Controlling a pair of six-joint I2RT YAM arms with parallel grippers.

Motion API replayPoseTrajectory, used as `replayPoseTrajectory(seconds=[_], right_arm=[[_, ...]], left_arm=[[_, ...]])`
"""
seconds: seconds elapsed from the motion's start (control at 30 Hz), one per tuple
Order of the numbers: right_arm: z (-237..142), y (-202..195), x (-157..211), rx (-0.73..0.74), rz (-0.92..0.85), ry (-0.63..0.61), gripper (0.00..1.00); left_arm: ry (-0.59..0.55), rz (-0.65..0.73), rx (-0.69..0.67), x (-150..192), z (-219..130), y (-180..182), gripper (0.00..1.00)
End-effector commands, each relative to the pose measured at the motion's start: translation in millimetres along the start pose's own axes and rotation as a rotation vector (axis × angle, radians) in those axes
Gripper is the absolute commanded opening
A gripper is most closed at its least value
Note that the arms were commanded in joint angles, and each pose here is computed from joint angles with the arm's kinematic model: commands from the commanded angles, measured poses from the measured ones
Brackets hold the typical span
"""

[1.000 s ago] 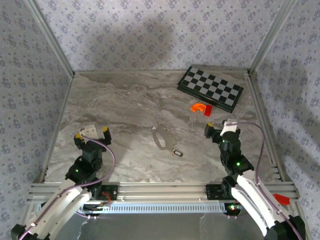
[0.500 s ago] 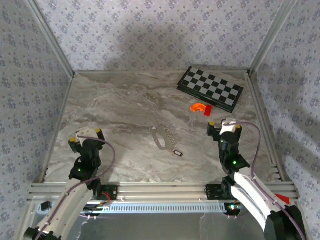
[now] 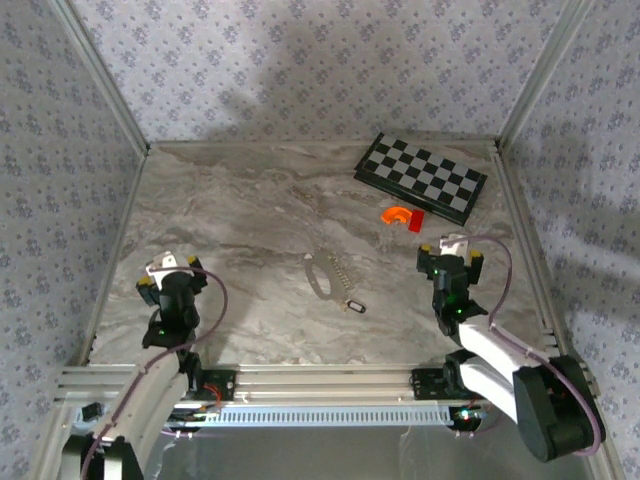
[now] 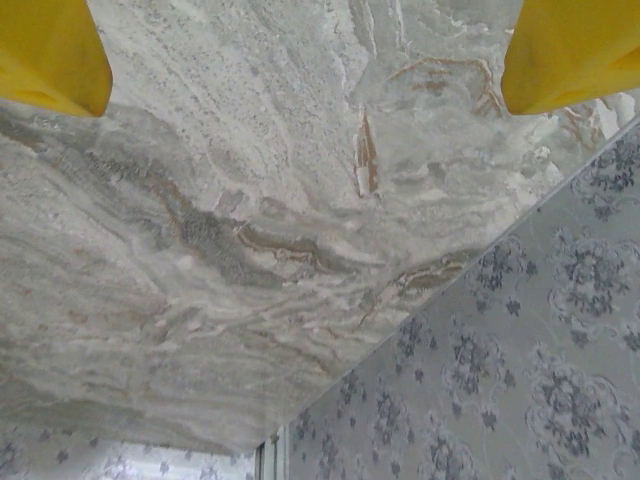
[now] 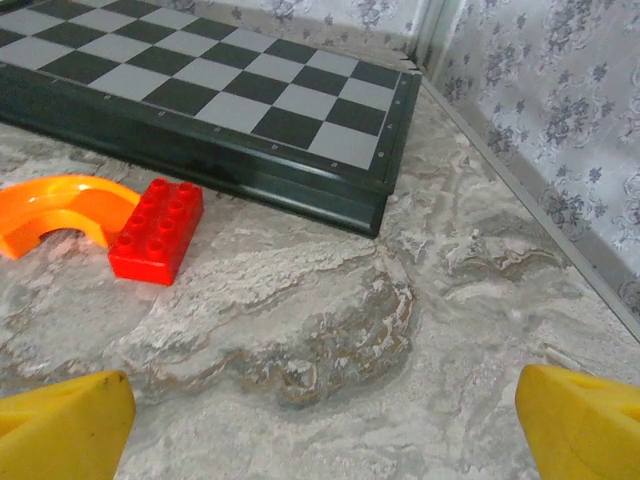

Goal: Put the keys on the keyring

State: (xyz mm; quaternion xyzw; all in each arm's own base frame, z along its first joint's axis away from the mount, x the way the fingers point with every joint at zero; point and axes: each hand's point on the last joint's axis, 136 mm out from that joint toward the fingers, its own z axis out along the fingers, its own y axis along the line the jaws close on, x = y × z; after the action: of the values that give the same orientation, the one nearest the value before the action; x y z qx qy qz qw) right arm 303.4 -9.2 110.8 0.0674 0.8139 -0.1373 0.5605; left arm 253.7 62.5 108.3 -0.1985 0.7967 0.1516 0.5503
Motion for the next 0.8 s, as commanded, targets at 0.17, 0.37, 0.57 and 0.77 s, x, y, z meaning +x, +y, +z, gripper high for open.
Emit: replayPoseTrajectory(seconds=[0.17,0.37,0.57,0.77], right_arm=[[23,-8,-24,0.08,0.11,-0.104,1.0],[30,-3,-28,0.092,0.053,-0.105,1.0],[34,-4,-31,0.103,0.021,-0.113,1.0],[37,1,-35,0.102,-0.029,-0.136,1.0]], left_arm=[[-0.024,-0.072,0.031,-24,17,-13,0.99],[-0.022,-0.098,0.009,-28,30,-9,0.99],[0.01,-0.075,0.004,-30,47,-18,1.0],[-0.01,-0.067,0.018,-34,56,-25,0.99]])
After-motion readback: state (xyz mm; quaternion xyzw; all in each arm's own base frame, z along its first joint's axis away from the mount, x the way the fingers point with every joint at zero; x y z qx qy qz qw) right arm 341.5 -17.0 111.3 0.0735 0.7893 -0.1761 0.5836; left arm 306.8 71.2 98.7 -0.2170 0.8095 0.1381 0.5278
